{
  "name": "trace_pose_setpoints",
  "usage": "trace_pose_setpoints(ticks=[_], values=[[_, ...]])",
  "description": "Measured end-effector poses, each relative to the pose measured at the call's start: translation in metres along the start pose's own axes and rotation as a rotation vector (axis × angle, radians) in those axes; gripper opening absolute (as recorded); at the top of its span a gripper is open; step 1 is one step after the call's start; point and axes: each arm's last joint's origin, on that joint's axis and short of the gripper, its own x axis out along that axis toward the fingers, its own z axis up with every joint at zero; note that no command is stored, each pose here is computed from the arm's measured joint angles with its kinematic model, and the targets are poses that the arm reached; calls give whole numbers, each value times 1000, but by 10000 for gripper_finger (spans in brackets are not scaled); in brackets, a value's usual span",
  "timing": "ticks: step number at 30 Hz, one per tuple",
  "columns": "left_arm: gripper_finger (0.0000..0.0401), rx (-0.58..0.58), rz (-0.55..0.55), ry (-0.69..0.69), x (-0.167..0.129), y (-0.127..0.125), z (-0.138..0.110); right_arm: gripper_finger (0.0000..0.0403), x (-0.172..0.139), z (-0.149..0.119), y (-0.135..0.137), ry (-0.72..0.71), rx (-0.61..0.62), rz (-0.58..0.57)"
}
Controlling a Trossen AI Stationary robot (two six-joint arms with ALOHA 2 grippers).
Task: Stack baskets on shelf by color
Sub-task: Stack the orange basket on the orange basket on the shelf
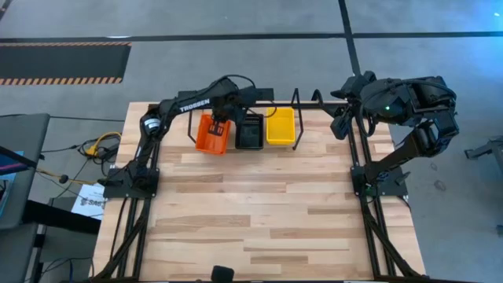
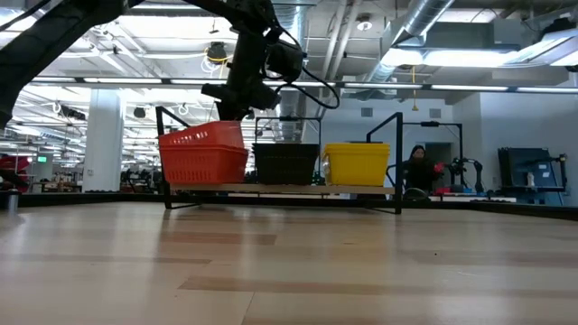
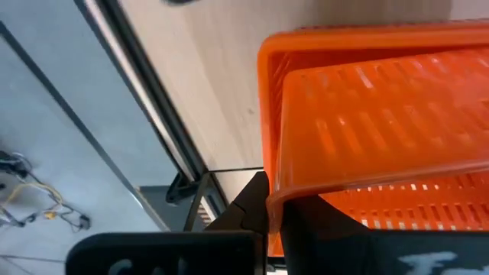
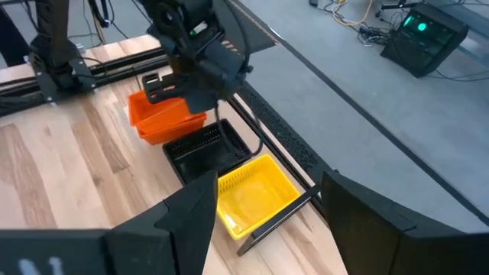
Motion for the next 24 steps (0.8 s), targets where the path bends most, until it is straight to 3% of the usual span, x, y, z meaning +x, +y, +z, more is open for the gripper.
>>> trace_pose_setpoints(ticks=[5, 18, 24], values=[[0, 44, -12, 10, 4, -5, 4, 255, 0, 0, 0, 0, -2, 0], [0, -11, 34, -42, 4, -1, 9, 255, 0, 0, 1, 11, 0, 35], [0, -10, -5, -82, 11, 4, 12, 255, 0, -1, 1, 14, 1, 45]])
